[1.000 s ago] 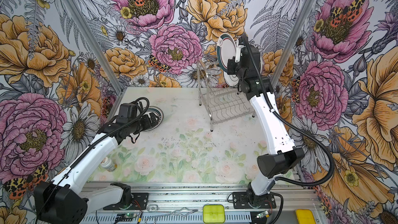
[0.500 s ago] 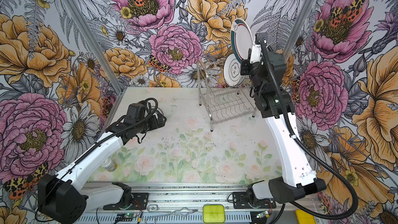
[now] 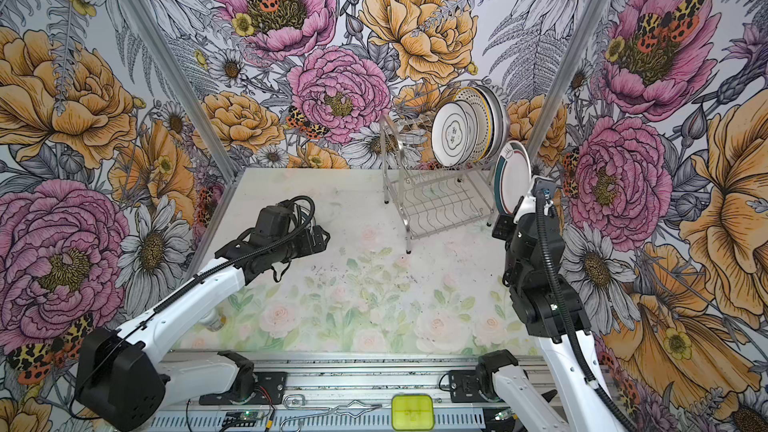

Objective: Unload the plates from the dish rack
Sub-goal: 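Close the right gripper and lift the green-rimmed plate out of the rack, then carry the plate toward the left gripper while the left gripper reaches for its rim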

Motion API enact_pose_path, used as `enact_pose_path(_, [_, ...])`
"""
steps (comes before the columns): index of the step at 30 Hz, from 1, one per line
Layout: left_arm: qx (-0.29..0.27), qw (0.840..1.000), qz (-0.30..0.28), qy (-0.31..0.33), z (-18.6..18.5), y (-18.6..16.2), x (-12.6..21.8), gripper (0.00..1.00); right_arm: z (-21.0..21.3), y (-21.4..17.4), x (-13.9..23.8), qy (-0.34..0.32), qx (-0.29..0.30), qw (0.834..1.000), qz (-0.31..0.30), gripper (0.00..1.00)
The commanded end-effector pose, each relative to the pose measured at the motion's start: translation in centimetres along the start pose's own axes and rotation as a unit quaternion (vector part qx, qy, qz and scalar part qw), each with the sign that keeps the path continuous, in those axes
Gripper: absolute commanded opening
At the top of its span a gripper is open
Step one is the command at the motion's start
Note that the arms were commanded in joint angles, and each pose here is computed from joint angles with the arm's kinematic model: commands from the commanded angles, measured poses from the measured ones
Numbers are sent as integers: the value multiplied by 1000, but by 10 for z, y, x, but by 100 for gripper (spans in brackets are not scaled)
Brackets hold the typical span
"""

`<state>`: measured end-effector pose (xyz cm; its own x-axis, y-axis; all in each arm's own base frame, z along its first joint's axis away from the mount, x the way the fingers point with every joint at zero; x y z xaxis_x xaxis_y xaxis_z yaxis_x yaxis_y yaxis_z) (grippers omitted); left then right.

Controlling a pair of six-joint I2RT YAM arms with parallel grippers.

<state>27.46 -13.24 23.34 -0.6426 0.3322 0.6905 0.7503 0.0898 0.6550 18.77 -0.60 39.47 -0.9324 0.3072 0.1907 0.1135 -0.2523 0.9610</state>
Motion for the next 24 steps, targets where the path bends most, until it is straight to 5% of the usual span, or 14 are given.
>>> enact_pose_path(1, [-5, 1000, -17, -16, -11, 0, -4, 99, -9, -35, 5, 3, -77, 995, 62, 0])
enact_pose_path(7, [-4, 999, -24, -36, -20, -4, -9, 99, 8, -89, 0, 87, -137, 965, 205, 0])
enact_pose_path(14, [-12, 997, -18, -72, -31, -8, -17, 99, 54, -114, -7, 220, -161, 893, 358, 0])
enact_pose_path(19, [-12, 994, -19, -110, -38, -8, -22, 96, 78, -130, -17, 283, -176, 849, 410, 0])
enact_pose_path(24, [-18, 989, -17, -148, -46, -9, -24, 95, 104, -137, -27, 322, -178, 825, 430, 0])
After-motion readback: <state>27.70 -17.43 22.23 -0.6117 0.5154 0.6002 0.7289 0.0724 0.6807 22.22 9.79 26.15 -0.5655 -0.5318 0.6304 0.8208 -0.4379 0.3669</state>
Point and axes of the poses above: each gripper's point midway between its finger pads, its own x axis back along the fingers, its own z axis along the line the jaws close on, y = z × x, the point moved 8 cm from there along x, back along the fingers, and after that the axes turned 10 degrees about -x, right-handed, at the moved point
